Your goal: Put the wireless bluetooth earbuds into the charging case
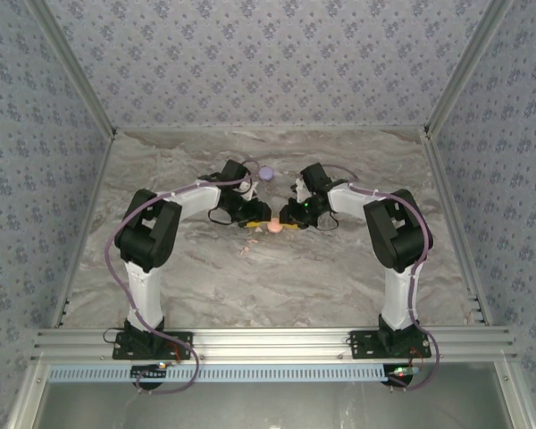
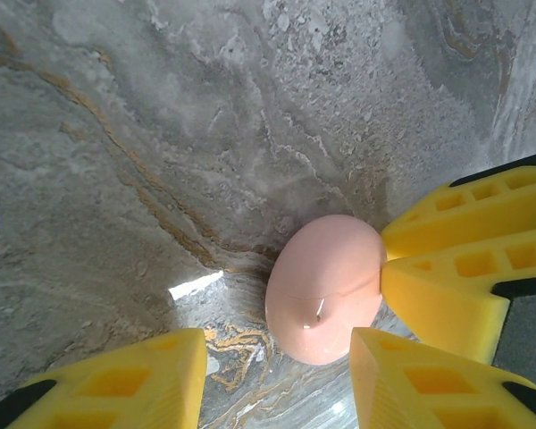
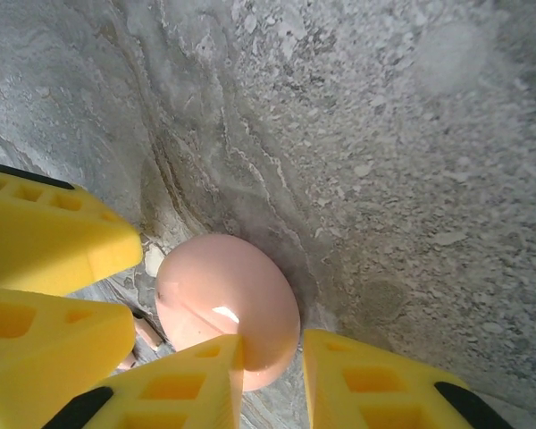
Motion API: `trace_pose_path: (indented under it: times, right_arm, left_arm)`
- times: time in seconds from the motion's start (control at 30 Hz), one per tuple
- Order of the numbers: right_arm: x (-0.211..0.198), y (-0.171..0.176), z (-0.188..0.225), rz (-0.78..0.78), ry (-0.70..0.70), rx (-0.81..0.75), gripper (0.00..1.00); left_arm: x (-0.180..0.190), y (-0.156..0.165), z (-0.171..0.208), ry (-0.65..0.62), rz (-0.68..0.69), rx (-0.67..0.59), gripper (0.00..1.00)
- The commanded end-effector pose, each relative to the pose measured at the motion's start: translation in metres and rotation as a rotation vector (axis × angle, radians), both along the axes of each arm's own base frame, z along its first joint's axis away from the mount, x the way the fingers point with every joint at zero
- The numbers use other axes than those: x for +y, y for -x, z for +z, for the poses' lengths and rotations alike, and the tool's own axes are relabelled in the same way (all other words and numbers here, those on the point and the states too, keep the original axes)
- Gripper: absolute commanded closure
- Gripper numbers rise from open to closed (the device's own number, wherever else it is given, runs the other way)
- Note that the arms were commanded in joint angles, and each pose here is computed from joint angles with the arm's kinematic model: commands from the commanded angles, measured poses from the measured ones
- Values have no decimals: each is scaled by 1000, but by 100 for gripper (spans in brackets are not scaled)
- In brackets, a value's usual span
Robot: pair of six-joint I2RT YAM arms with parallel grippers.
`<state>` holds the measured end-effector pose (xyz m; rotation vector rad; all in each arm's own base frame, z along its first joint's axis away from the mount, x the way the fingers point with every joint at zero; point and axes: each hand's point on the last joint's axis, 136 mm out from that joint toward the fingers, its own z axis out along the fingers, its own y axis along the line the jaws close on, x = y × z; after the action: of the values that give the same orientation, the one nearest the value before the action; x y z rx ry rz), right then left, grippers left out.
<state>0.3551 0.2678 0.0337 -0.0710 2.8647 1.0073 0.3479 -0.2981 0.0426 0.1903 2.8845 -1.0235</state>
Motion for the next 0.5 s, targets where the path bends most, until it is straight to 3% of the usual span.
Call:
trace_pose_path:
  times: [0.0,0.47]
  right_arm:
    - [-4,10,-16,-11,33,53,77]
    - [-7,13,-22,-13,44,63,80]
  left_arm:
    - [-5,5,-7,31,-7,39,55]
    - [-15,7,-15,84,-3,84,60]
